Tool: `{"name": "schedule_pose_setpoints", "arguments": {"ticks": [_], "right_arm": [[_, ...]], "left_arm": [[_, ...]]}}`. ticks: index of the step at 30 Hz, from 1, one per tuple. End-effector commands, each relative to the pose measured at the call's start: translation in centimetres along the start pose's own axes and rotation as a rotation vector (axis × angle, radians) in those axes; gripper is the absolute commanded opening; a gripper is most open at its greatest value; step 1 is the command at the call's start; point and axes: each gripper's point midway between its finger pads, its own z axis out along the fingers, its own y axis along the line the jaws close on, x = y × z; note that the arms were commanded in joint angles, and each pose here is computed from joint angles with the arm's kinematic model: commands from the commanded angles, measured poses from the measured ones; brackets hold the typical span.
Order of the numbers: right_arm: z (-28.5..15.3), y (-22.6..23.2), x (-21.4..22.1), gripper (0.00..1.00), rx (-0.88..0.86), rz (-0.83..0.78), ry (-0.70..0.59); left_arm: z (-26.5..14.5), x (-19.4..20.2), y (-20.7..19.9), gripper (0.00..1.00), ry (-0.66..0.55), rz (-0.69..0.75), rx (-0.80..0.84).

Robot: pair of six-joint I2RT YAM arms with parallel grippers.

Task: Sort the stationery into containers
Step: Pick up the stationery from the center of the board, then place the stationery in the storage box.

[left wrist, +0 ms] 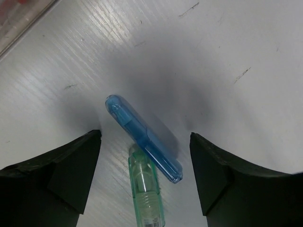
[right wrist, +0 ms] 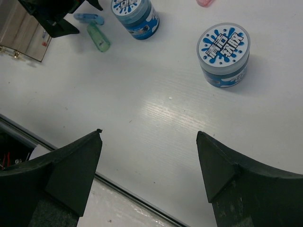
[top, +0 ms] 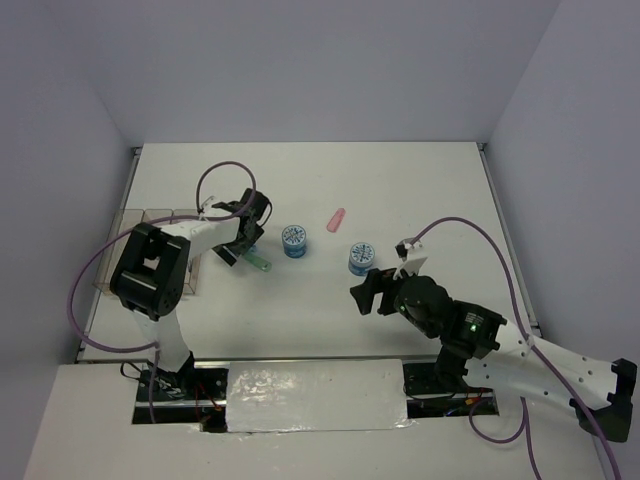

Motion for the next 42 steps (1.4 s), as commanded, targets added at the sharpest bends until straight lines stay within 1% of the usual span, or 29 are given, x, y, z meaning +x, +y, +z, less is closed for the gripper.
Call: {"name": "schedule_pose_setpoints", "arguments": {"ticks": [1, 2, 3, 7, 8, 9, 10, 11, 13, 14, 18, 19, 20, 23, 25, 26, 27, 28, 29, 30, 32, 33, 35, 36, 37, 39, 40, 41, 42], "right_arm": [[-0.2, 0.9, -1.3, 0.88, -0.039, 0.012, -0.051], [-0.3, 0.8, -1.3, 0.88, -0.037, 0.011, -0.052], [-0.3, 0.7, -1.4, 0.88, -0.035, 0.013, -0.055], [-0.4, 0.5, -1.2, 0.88, -0.027, 0.015, -0.051], [-0.4, 0.4, -1.1, 0.88, -0.024, 0.015, -0.048], [-0.4, 0.3, -1.0, 0.88, -0.022, 0.016, -0.045], [-0.4, 0.2, -0.8, 0.88, -0.021, 0.015, -0.040], [-0.5, 0.1, -0.8, 0.87, -0.018, 0.014, -0.039], [-0.6, -0.1, -0.7, 0.87, -0.009, 0.017, -0.040], [-0.6, -0.3, -0.7, 0.87, -0.005, 0.016, -0.042], [-0.8, -0.6, -0.9, 0.87, 0.003, 0.018, -0.054], [-0.9, -0.6, -1.0, 0.87, 0.004, 0.017, -0.056], [-0.9, -0.7, -1.0, 0.88, 0.006, 0.017, -0.061], [-0.8, -0.6, -1.0, 0.88, 0.000, 0.015, -0.064], [-0.7, -0.4, -0.9, 0.88, -0.008, 0.016, -0.062], [-0.6, -0.4, -0.9, 0.88, -0.008, 0.015, -0.062], [-0.5, -0.4, -0.8, 0.88, -0.007, 0.015, -0.060], [-0.5, -0.2, -0.8, 0.88, -0.015, 0.017, -0.058], [-0.6, -0.2, -0.8, 0.88, -0.019, 0.018, -0.059], [-0.6, -0.1, -0.9, 0.87, -0.025, 0.022, -0.062], [-0.7, -0.2, -0.4, 0.87, -0.033, 0.019, -0.055], [-0.9, -0.3, -0.6, 0.87, -0.039, 0.024, -0.065], [-1.0, -0.3, -0.4, 0.87, -0.049, 0.026, -0.071], [-1.1, -0.3, -0.5, 0.87, -0.059, 0.030, -0.080], [-1.2, -0.3, -0.5, 0.87, -0.065, 0.031, -0.085], [-1.2, 0.0, -0.4, 0.88, -0.092, 0.027, -0.093], [-1.2, 0.1, -0.4, 0.88, -0.100, 0.024, -0.093], [-1.3, 0.3, -0.3, 0.88, -0.111, 0.020, -0.084], [-1.3, 0.5, -0.2, 0.88, -0.120, 0.009, -0.073]], "left_arm": [[1.1, -0.1, -0.1, 0.85, -0.008, -0.046, -0.005], [1.2, -0.2, -0.2, 0.83, -0.009, -0.047, -0.004], [1.4, -0.3, -0.1, 0.76, -0.011, -0.050, -0.009], [1.6, -0.8, -1.2, 0.60, -0.028, -0.058, 0.035], [1.5, -1.2, -2.0, 0.53, -0.033, -0.064, 0.054], [1.4, -1.4, -2.4, 0.40, -0.034, -0.062, 0.064], [1.4, -1.9, -3.1, 0.33, -0.036, -0.058, 0.076], [1.2, -2.2, -3.5, 0.16, -0.039, -0.057, 0.090], [0.4, -3.1, -4.5, 0.03, -0.049, -0.046, 0.128], [-0.1, -3.7, -5.0, 0.00, -0.058, -0.049, 0.151], [-4.2, -7.9, -7.4, 0.00, -0.153, 0.021, 0.307], [-6.3, -9.9, -8.0, 0.00, -0.201, 0.104, 0.372], [-7.8, -11.9, -8.0, 0.00, -0.260, 0.170, 0.396], [-11.1, -15.9, -9.1, 0.00, -0.360, 0.278, 0.475], [-12.1, -18.8, -7.5, 0.00, -0.419, 0.346, 0.399], [-12.2, -19.4, -7.3, 0.00, -0.429, 0.380, 0.397], [-12.2, -20.8, -6.5, 0.00, -0.450, 0.447, 0.386], [-12.1, -21.0, -6.7, 0.00, -0.448, 0.482, 0.420], [-11.9, -21.6, -6.1, 0.00, -0.453, 0.497, 0.412], [-11.4, -22.5, -5.0, 0.00, -0.473, 0.558, 0.379], [-11.5, -24.3, -3.4, 0.00, -0.553, 0.619, 0.303], [-10.0, -24.5, -1.5, 0.00, -0.571, 0.734, 0.226], [-9.9, -26.2, 0.1, 0.00, -0.644, 0.835, 0.186], [-8.3, -27.2, 2.6, 0.00, -0.648, 0.794, 0.125], [-7.2, -28.2, 6.4, 0.00, -0.641, 0.710, 0.042], [-6.7, -28.2, 7.9, 0.00, -0.664, 0.708, 0.022], [-7.6, -29.5, 8.4, 0.00, -0.748, 0.723, -0.024], [-6.4, -28.6, 9.6, 0.00, -0.735, 0.742, -0.072], [-6.2, -28.8, 10.4, 0.00, -0.745, 0.723, -0.125]]}}
